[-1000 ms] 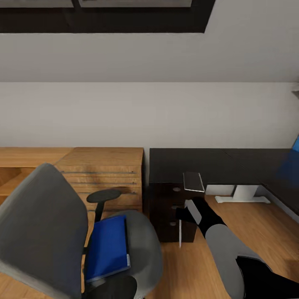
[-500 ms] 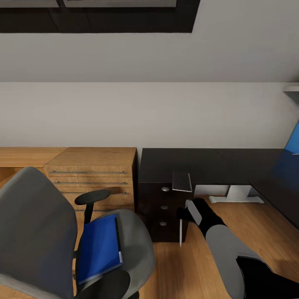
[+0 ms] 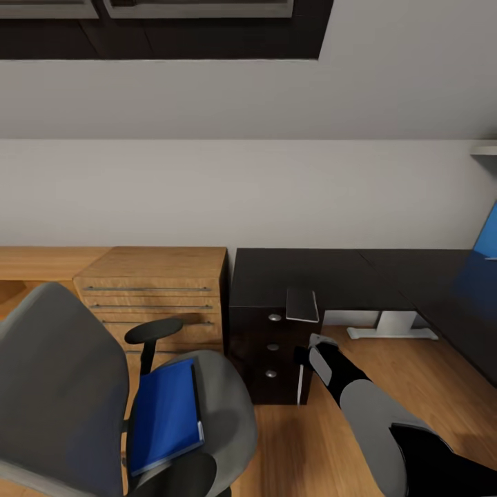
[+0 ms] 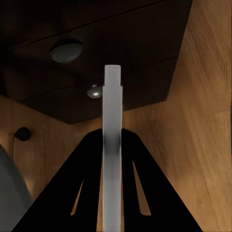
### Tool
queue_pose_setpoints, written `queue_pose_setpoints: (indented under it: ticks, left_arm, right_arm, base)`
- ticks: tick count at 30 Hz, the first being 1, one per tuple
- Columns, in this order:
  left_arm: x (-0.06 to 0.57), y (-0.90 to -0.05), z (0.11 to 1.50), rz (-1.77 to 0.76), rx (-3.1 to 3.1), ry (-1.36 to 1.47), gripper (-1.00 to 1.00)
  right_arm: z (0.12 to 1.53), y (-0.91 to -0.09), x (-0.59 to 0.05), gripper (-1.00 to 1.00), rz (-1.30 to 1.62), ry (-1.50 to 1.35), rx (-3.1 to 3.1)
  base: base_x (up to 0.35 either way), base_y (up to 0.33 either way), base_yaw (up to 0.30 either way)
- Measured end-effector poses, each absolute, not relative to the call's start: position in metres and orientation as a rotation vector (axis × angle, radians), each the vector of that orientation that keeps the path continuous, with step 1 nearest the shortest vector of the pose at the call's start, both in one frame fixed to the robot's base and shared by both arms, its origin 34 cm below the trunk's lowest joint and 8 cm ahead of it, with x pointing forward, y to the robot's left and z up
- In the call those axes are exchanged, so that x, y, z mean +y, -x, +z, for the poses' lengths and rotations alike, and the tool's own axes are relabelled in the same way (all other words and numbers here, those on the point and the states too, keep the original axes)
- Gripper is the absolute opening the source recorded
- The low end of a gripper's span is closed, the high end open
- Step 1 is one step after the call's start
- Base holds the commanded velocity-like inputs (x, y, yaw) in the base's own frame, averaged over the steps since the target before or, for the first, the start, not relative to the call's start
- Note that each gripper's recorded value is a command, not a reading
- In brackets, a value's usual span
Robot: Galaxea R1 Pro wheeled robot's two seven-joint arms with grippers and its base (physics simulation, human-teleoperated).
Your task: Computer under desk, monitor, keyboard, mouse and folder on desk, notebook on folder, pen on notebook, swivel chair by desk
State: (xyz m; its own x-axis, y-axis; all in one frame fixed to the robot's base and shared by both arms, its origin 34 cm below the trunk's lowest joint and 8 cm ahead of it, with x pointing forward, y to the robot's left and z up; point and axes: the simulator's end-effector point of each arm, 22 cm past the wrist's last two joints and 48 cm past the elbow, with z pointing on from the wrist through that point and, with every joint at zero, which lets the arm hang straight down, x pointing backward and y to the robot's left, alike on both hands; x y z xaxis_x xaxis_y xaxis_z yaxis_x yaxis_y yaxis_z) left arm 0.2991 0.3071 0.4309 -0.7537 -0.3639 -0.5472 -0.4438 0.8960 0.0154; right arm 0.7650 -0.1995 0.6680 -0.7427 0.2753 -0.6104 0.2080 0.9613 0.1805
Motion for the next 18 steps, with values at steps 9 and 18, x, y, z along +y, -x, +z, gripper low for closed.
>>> queue_pose_setpoints:
  ticks: [9, 18]
  left_arm:
    - [0.309, -0.302, 0.449, 0.199, 2.496, 0.58, 1.0]
    - [0.314, -0.313, 0.474, 0.212, 2.429, 0.573, 1.0]
  right_arm:
    - [0.676, -0.768, -0.203, -1.0, 0.094, -0.345, 2.36]
    - [0.685, -0.762, -0.209, -1.0, 0.092, -0.35, 2.41]
  base:
    - [0.0, 0.0, 0.0]
    - [0.0, 0.0, 0.0]
